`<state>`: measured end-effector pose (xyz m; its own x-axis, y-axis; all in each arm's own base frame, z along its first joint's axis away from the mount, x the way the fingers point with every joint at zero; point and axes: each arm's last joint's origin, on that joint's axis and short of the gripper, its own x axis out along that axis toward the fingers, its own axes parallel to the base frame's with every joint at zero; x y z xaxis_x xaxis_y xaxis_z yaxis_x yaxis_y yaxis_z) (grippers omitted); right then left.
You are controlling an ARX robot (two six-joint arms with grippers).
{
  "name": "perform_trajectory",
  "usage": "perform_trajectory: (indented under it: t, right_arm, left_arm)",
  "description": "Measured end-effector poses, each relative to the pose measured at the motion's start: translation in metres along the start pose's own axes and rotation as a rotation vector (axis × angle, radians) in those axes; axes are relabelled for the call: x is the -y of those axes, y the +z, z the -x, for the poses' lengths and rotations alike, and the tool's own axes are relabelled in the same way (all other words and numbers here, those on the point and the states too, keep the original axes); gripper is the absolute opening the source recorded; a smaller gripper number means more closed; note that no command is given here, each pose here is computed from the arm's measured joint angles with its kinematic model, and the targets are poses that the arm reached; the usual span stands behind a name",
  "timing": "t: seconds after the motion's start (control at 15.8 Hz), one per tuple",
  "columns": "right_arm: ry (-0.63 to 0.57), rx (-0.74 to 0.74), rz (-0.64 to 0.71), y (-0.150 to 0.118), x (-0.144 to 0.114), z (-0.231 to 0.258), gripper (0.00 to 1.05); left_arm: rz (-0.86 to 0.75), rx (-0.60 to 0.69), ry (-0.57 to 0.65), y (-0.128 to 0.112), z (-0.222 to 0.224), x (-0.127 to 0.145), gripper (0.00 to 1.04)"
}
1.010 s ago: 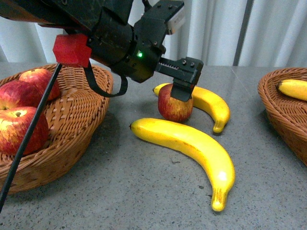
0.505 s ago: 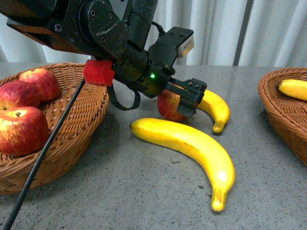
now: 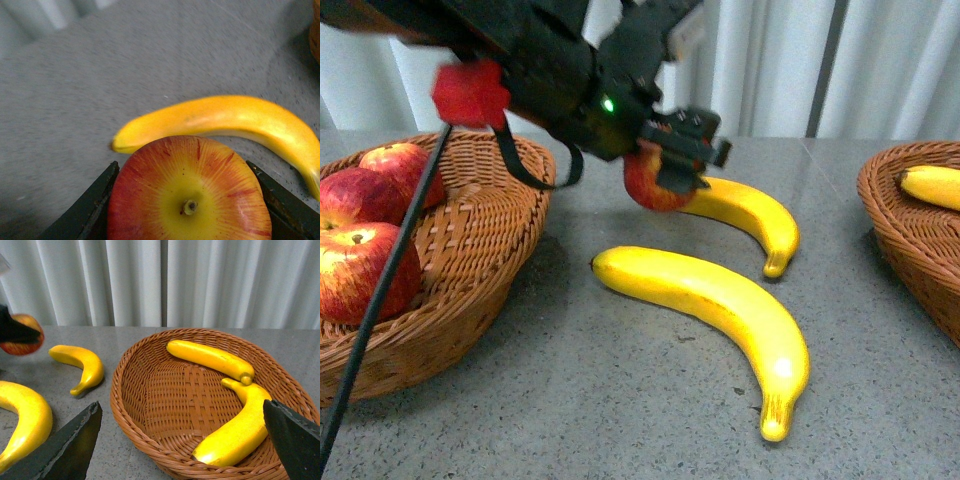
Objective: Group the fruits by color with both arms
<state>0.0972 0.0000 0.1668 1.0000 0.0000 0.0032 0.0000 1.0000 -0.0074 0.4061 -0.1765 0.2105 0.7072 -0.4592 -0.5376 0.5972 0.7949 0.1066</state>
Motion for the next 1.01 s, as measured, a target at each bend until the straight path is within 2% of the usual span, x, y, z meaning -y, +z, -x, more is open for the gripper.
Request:
perform_trajectory:
  t: [0.13, 0.19, 0.25, 0.38, 0.76, 0.88, 1.01]
  right_arm:
    - [0.0, 0.0, 0.0, 0.0, 0.0, 0.0, 0.98]
    - [0.0, 0.0, 0.0, 0.0, 0.0, 0.0, 0.98]
    - [0.0, 0.0, 0.0, 0.0, 0.0, 0.0, 0.98]
    - [0.0, 0.0, 0.0, 0.0, 0.0, 0.0, 0.98]
    - [0.0, 0.0, 0.0, 0.0, 0.0, 0.0, 0.98]
    - [0.0, 0.0, 0.0, 0.0, 0.0, 0.0, 0.98]
    - [0.0, 0.0, 0.0, 0.0, 0.0, 0.0, 0.98]
  left_arm:
    - [0.102, 0.06, 0.154, 0.018, 0.049, -0.029, 0.65]
    - [0.194, 0.06, 0.258, 0.017, 0.071, -0.05, 0.65]
    - [0.288, 0.039, 0.339, 0.008, 0.087, -0.068, 0.65]
    - [0.411, -0.05, 0.428, -0.023, 0.096, -0.085, 0.65]
    - [0.461, -0.125, 0.418, -0.053, 0.092, -0.082, 0.65]
    - [0.463, -0.128, 0.42, -0.056, 0.093, -0.083, 0.65]
    - [0.46, -0.12, 0.413, -0.059, 0.093, -0.085, 0.85]
